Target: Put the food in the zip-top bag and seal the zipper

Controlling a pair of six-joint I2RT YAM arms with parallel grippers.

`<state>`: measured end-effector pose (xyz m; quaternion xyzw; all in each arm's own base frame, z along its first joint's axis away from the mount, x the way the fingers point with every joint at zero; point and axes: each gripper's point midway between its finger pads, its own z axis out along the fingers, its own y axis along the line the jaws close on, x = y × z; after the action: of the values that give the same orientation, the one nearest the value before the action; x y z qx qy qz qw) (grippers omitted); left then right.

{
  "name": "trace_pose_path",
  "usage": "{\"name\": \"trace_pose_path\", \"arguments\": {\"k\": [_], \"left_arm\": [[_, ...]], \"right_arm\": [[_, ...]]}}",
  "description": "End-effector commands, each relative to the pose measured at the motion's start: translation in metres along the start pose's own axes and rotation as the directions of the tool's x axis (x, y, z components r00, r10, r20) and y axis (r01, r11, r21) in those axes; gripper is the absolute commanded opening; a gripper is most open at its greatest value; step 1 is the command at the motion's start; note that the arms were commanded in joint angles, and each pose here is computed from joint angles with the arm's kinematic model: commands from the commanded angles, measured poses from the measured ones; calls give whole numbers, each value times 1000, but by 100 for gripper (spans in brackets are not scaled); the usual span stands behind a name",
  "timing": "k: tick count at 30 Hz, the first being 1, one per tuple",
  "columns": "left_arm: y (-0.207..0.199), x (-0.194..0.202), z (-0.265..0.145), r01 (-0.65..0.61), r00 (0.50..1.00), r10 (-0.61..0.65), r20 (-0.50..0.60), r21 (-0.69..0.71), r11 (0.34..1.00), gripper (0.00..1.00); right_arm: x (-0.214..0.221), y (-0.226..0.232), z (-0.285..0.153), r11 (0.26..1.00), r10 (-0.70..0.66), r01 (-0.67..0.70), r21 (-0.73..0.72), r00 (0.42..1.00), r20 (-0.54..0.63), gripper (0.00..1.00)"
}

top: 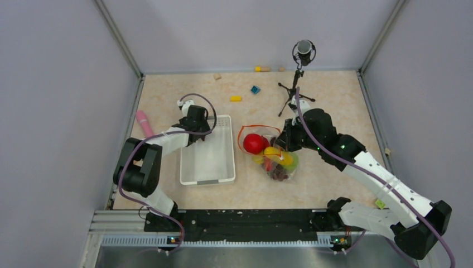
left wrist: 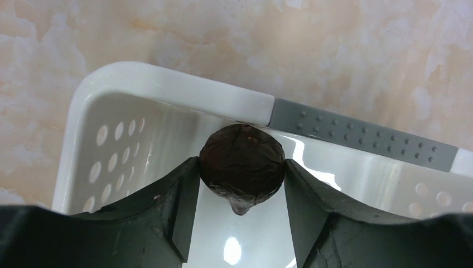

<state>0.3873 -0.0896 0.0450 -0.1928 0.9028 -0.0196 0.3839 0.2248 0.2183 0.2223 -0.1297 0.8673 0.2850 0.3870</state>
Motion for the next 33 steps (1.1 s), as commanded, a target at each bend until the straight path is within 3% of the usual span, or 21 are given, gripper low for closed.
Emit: {"name": "trace_pose_path", "arguments": {"k": [1, 8, 15, 20, 23, 27, 31, 33], "left_arm": [[-3, 0, 0, 5, 1000, -5, -21, 11, 1000, 58], [-12, -3, -9, -6, 999, 9, -38, 63, 998, 30], [-27, -18, -53, 10, 1000, -10, 1, 204, 979, 0], [-48, -34, -105, -9, 997, -22, 73, 400, 916, 0], [-83, -37, -156, -92, 992, 12, 129, 635, 767, 0], [-123, -22, -237, -266, 964, 113, 241, 869, 417, 0], [-146, 9, -299, -431, 893, 195, 405, 895, 114, 0], [-159, 22, -319, -514, 844, 205, 495, 857, 45, 0]], "right_arm": [[-15, 0, -3, 1000, -16, 16, -1, 998, 64, 0], [-16, 0, -3, 1000, -14, 15, -4, 998, 65, 0], [-16, 1, -4, 1000, -12, 13, -8, 998, 67, 0], [-16, 3, -5, 1000, -11, 12, -16, 998, 67, 0], [-15, 4, -6, 1000, -10, 11, -23, 998, 66, 0], [-17, 6, -8, 999, -9, 11, -32, 997, 72, 0], [-19, 10, -11, 999, -6, 10, -50, 997, 80, 0], [-20, 13, -13, 998, -5, 10, -62, 997, 81, 0]]}}
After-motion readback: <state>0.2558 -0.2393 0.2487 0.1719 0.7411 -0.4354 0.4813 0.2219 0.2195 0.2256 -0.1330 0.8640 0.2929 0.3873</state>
